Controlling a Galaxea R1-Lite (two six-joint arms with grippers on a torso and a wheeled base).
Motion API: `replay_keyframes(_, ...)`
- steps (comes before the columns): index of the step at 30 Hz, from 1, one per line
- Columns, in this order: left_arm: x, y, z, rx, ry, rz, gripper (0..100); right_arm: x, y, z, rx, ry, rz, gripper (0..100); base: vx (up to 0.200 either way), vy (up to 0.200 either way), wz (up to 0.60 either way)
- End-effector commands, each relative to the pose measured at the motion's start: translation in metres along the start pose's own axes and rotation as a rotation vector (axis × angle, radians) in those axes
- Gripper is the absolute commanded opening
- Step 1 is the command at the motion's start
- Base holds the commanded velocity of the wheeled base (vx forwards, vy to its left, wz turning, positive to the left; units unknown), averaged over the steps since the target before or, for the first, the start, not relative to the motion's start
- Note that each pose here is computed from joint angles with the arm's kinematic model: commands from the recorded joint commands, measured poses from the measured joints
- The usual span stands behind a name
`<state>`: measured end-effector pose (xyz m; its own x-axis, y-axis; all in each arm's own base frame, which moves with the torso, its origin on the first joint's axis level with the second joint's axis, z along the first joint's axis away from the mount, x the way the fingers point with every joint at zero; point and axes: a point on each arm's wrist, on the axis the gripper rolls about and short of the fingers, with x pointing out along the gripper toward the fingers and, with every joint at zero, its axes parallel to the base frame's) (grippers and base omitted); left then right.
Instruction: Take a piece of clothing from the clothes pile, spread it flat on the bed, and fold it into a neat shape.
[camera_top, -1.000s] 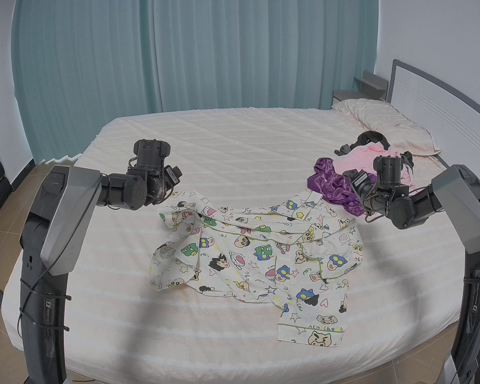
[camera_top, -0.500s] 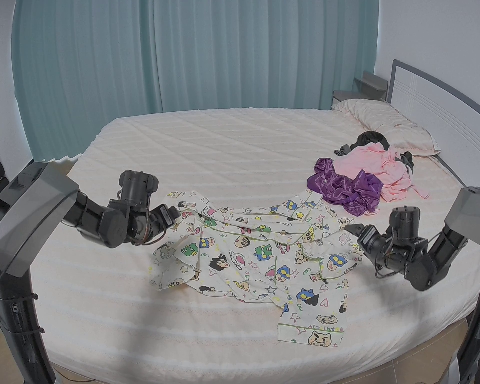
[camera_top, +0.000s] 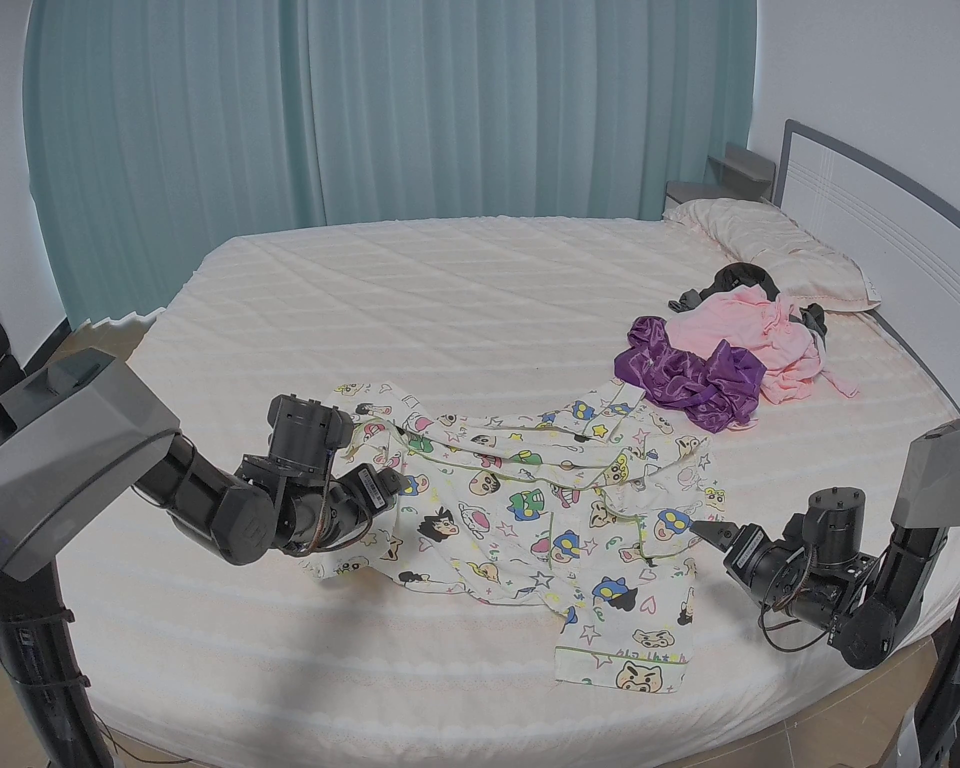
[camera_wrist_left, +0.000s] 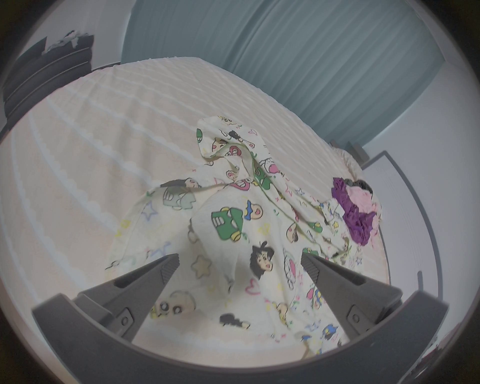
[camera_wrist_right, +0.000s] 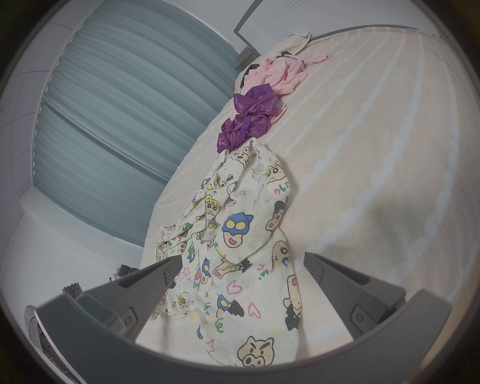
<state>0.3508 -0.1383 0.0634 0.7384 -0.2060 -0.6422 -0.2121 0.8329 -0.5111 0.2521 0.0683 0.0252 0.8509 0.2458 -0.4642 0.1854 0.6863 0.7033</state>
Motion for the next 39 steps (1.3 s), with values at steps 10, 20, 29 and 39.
replay_keyframes(10, 0.053, -0.006, -0.012, -0.046, 0.031, 0.009, 100, -0.006, 0.003, -0.007, -0.01, 0.011, 0.029, 100, 0.0, 0.0, 0.0)
replay_keyframes(20, 0.041, -0.005, -0.012, -0.062, 0.031, 0.017, 100, -0.006, 0.003, -0.006, -0.01, 0.01, 0.028, 100, 0.0, 0.0, 0.0)
replay_keyframes(29, 0.035, -0.003, -0.014, -0.061, 0.036, 0.023, 100, -0.007, 0.002, -0.007, -0.01, 0.013, 0.023, 100, 0.0, 0.0, 0.0)
replay_keyframes(39, 0.034, 0.0, -0.019, -0.052, 0.065, 0.053, 100, -0.006, -0.001, -0.007, -0.009, 0.017, 0.012, 100, 0.0, 0.0, 0.0)
